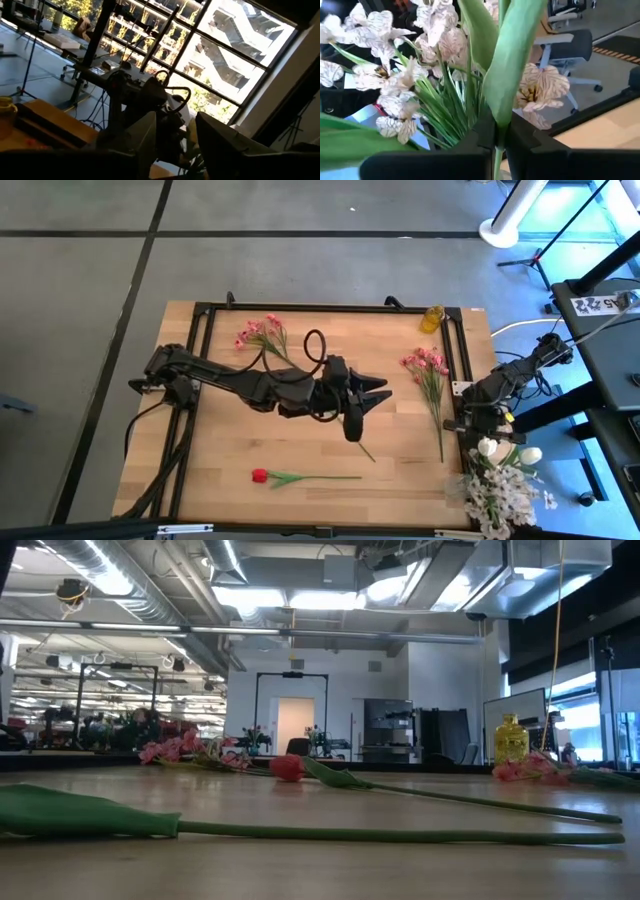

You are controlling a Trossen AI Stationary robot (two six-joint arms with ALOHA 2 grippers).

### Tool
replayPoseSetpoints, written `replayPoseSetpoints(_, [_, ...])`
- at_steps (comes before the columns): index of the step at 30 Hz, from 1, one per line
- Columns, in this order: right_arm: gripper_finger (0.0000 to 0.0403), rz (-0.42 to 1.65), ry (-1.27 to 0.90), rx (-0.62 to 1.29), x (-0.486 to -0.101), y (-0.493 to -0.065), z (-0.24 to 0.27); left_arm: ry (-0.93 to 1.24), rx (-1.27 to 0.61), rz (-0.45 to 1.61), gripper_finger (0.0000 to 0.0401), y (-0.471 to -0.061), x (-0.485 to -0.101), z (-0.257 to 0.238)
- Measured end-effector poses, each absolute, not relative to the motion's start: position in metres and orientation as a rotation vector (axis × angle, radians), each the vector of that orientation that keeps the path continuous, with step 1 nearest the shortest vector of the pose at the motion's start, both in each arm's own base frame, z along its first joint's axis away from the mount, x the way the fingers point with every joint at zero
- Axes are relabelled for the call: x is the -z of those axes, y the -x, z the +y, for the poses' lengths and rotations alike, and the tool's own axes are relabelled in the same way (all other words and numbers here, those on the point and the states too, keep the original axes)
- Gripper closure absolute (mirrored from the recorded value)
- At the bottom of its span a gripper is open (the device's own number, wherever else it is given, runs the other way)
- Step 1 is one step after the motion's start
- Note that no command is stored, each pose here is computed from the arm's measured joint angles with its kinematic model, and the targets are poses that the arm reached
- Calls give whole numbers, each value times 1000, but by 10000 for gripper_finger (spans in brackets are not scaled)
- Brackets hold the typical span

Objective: Sort flowers into vase by color
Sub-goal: Put the white flower into the transparent vase

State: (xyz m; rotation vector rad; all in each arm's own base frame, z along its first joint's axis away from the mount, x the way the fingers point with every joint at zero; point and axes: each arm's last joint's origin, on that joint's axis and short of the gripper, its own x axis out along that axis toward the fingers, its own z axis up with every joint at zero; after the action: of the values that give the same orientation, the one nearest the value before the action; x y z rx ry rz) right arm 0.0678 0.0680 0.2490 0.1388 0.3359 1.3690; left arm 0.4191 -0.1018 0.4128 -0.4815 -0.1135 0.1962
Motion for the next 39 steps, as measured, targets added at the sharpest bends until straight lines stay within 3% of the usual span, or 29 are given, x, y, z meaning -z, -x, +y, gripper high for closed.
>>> replayPoseSetpoints(5, [352, 363, -158, -1318, -248, -69, 68, 517, -189, -129, 264, -415, -418, -100])
replayPoseSetpoints(10, [277, 439, -155, -1291, -248, -70, 68, 522, -172, -109, 264, -416, -416, -100])
replayPoseSetpoints(15, [204, 420, -149, -1297, -276, -67, 66, 536, -150, -99, 264, -416, -416, -102])
replayPoseSetpoints(20, [171, 395, -146, -1292, -305, -56, 59, 540, -139, -103, 264, -413, -419, -104])
replayPoseSetpoints(26, [186, 338, -136, -1137, -335, -46, 49, 543, -139, -116, 264, -411, -422, -103])
replayPoseSetpoints(35, [296, 431, -110, -1102, -327, -44, 46, 567, -154, -120, 264, -411, -422, -103])
replayPoseSetpoints(39, [316, 449, -88, -1108, -324, -43, 46, 569, -154, -122, 264, -411, -422, -103])
